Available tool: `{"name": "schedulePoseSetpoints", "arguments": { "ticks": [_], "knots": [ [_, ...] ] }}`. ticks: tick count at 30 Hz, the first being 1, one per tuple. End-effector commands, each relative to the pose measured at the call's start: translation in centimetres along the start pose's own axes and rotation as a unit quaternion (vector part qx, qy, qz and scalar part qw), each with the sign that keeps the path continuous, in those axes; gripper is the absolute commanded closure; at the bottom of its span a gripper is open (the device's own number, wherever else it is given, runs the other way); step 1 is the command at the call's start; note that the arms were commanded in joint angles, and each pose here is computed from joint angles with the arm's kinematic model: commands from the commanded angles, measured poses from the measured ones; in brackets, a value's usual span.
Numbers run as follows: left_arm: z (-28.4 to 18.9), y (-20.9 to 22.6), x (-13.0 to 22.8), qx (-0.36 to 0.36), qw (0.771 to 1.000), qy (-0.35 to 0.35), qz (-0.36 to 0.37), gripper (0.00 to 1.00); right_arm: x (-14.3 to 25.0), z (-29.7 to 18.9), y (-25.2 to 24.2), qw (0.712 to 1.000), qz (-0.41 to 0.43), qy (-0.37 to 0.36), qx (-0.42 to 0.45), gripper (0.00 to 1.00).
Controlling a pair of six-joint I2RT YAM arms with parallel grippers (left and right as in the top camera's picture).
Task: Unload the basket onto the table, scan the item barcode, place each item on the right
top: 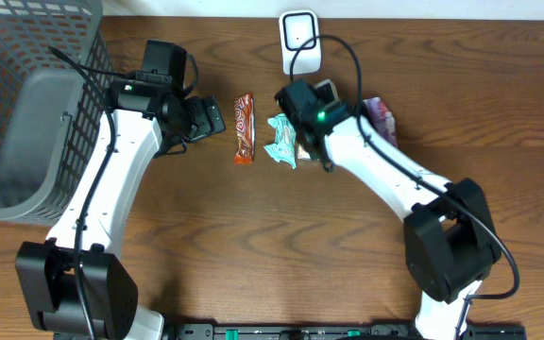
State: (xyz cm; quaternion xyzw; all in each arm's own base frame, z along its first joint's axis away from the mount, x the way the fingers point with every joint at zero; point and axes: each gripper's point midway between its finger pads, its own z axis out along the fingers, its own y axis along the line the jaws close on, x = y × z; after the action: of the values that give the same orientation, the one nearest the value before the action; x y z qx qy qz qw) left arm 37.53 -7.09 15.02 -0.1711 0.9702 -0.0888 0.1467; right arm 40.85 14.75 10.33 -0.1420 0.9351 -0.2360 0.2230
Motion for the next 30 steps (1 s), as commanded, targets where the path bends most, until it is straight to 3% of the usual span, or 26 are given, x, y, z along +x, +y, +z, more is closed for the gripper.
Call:
{"name": "schedulePoseSetpoints", "arguments": {
  "ticks": [1,10,22,30],
  "knots": [
    [-0.2,0.1,-0.3,-0.004,1.000,-0.006,-0.001,0.02,-3.0,-2.5,-0.7,0.997,0.042,-0.017,-0.059,0.01],
    [-0.2,0.1,-0.3,-0.004,1.000,-0.006,-0.001,0.02,-5.9,-6.4,-3.1,0.981,0.087,-0.016,-0.172,0.01],
    [-0.2,0.1,-0.3,-0.004,1.000,-0.006,-0.001,0.02,-3.5,-2.7,-8.6,0.963,0.164,0.050,-0.208,0.01],
    [-0.2,0.1,-0.3,-0.004,1.000,-0.006,-0.001,0.02,-1.5,-0.9,-10.7,0.926,0.179,0.074,-0.324,0.01]
  ]
}}
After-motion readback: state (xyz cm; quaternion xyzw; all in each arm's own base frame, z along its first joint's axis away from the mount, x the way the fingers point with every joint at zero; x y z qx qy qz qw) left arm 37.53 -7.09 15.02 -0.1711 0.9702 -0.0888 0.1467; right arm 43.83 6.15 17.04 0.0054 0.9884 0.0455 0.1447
